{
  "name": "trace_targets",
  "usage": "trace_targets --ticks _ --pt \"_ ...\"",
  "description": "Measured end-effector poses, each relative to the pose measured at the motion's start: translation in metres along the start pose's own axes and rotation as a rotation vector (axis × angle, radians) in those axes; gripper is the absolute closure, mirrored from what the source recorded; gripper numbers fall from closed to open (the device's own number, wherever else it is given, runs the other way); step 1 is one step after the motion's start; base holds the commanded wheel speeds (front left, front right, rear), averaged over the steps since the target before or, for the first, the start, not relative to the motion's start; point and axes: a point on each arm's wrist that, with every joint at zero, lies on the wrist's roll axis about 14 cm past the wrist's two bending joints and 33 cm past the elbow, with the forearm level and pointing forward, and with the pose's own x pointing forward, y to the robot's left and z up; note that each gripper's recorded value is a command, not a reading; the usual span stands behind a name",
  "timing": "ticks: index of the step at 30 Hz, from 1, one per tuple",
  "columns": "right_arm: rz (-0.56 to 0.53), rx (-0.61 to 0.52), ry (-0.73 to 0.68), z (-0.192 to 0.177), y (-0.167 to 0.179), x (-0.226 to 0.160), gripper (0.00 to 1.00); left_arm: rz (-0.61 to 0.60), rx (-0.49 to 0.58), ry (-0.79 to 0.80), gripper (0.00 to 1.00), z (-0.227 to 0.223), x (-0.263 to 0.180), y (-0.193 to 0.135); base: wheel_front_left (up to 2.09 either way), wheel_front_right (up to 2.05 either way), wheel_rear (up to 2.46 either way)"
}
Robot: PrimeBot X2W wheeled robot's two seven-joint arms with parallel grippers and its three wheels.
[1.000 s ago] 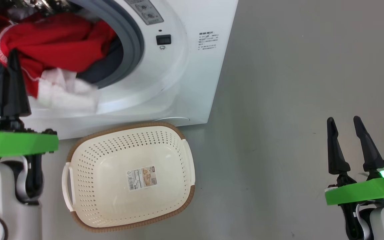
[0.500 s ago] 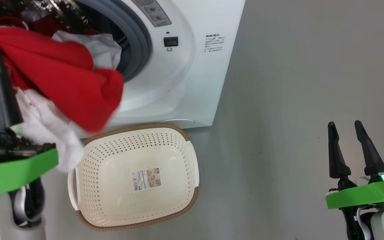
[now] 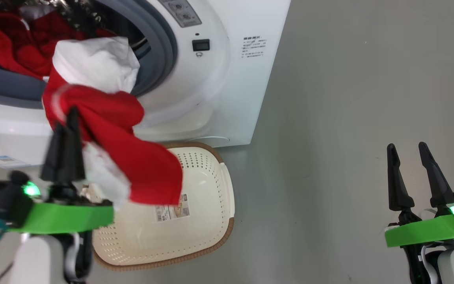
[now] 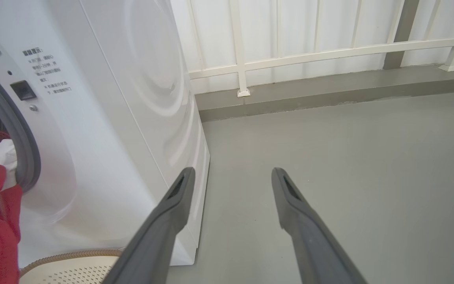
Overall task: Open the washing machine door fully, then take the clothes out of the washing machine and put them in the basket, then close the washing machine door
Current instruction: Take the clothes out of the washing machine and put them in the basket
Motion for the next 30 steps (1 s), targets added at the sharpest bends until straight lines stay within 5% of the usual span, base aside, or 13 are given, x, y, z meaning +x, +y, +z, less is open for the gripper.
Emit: trace_targets --ticks 15,30 --pt "-0.014 -0.005 0.040 -0.017 -0.005 0.009 0.00 0.080 -0.078 0.404 1.00 -0.132 -0.044 0.014 0.00 0.00 0.00" --pt "-0.016 -0.010 0.071 -0.038 -0.007 0.033 0.00 0.087 -0.072 0.654 1.00 -0.217 -0.053 0.016 0.00 0.00 0.00"
